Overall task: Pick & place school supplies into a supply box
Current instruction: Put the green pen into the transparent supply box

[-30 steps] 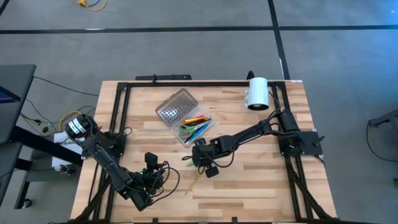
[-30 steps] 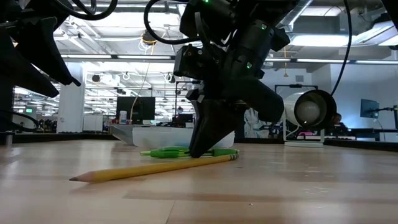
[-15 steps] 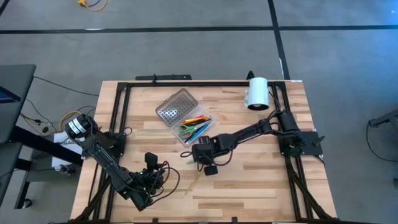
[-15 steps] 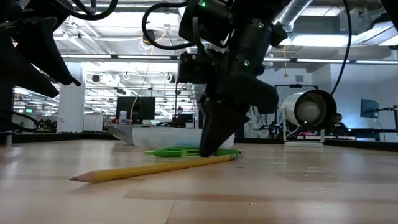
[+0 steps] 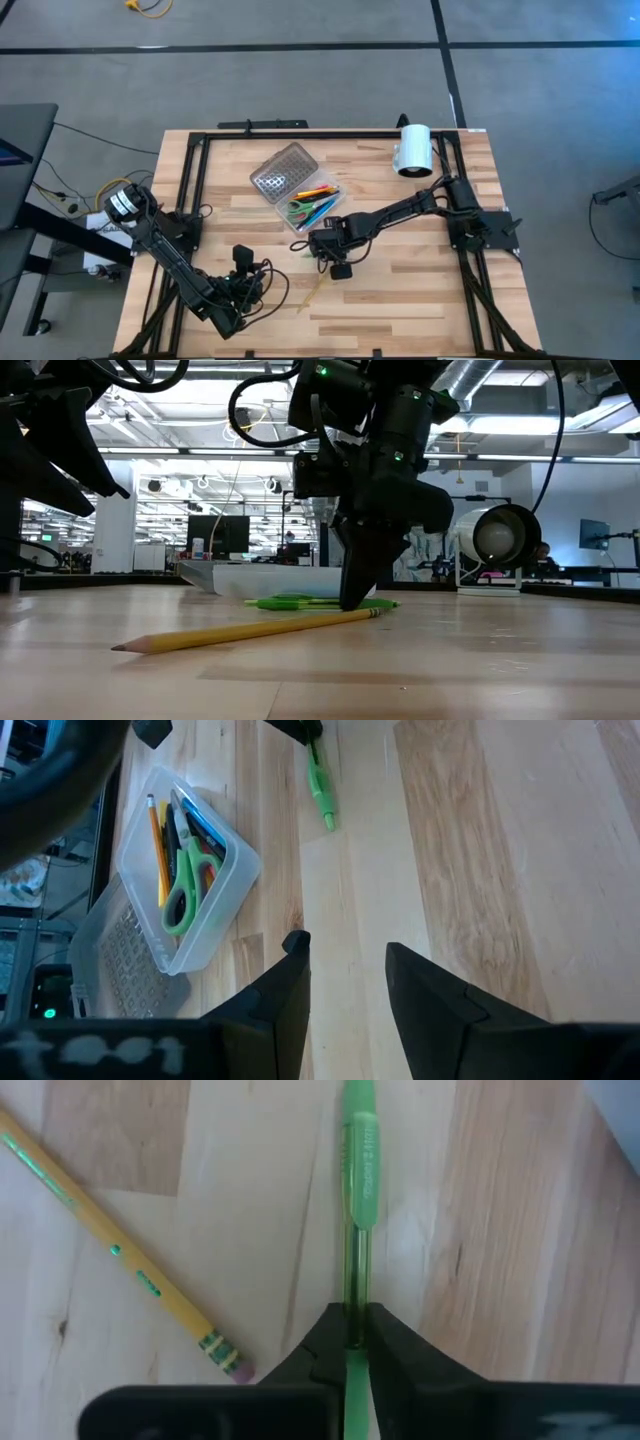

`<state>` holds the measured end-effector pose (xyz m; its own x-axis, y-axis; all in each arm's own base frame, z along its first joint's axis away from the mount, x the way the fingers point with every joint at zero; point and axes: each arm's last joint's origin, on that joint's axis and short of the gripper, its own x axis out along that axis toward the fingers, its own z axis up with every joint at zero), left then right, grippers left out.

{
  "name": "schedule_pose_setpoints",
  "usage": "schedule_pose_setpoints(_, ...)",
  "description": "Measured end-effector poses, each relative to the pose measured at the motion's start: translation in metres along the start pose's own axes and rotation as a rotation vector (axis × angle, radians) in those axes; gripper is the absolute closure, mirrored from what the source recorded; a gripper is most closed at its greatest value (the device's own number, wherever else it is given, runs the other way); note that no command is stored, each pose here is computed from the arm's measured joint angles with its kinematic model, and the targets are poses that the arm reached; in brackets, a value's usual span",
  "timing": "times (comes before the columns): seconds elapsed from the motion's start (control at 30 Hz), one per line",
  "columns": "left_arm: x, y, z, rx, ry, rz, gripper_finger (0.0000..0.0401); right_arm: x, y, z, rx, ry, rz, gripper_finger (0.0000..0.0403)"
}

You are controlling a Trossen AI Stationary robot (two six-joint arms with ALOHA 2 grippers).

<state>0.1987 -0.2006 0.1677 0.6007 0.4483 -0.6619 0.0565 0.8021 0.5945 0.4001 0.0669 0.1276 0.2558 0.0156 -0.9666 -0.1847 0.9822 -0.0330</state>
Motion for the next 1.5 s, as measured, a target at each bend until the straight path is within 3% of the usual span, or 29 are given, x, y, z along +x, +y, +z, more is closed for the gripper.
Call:
schedule_pose_setpoints(0.27, 0.0, 0.0, 0.0, 0.0, 0.0, 0.0, 0.0278, -0.001, 0.001, -0.007, 0.048, 0.073, -0.004, 0.0377)
schedule_pose_setpoints(0.53, 0.0, 0.0, 0.0, 0.0, 0.0, 0.0, 0.0278, -0.002, 0.001, -0.009, 0.049, 0.091, -0.003, 0.0397)
schedule_pose_setpoints(0.83, 0.0, 0.0, 0.0, 0.0, 0.0, 0.0, 0.0278, -0.006, 0.001, -0.001, 0.051, 0.067, 0.027, 0.0326)
schedule_pose_setpoints(1.03, 0.0, 0.0, 0.0, 0.0, 0.0, 0.0, 0.0278, -0.01, -0.001, 0.007, 0.049, 0.031, 0.052, 0.0307)
schedule_pose_setpoints(1.27, 0.0, 0.0, 0.0, 0.0, 0.0, 0.0, 0.0278, -0.007, -0.007, 0.006, 0.072, 0.053, 0.058, 0.0317)
schedule_pose_setpoints(1.5, 0.0, 0.0, 0.0, 0.0, 0.0, 0.0, 0.0278, -0.003, -0.007, 0.006, 0.045, 0.068, 0.051, 0.0375)
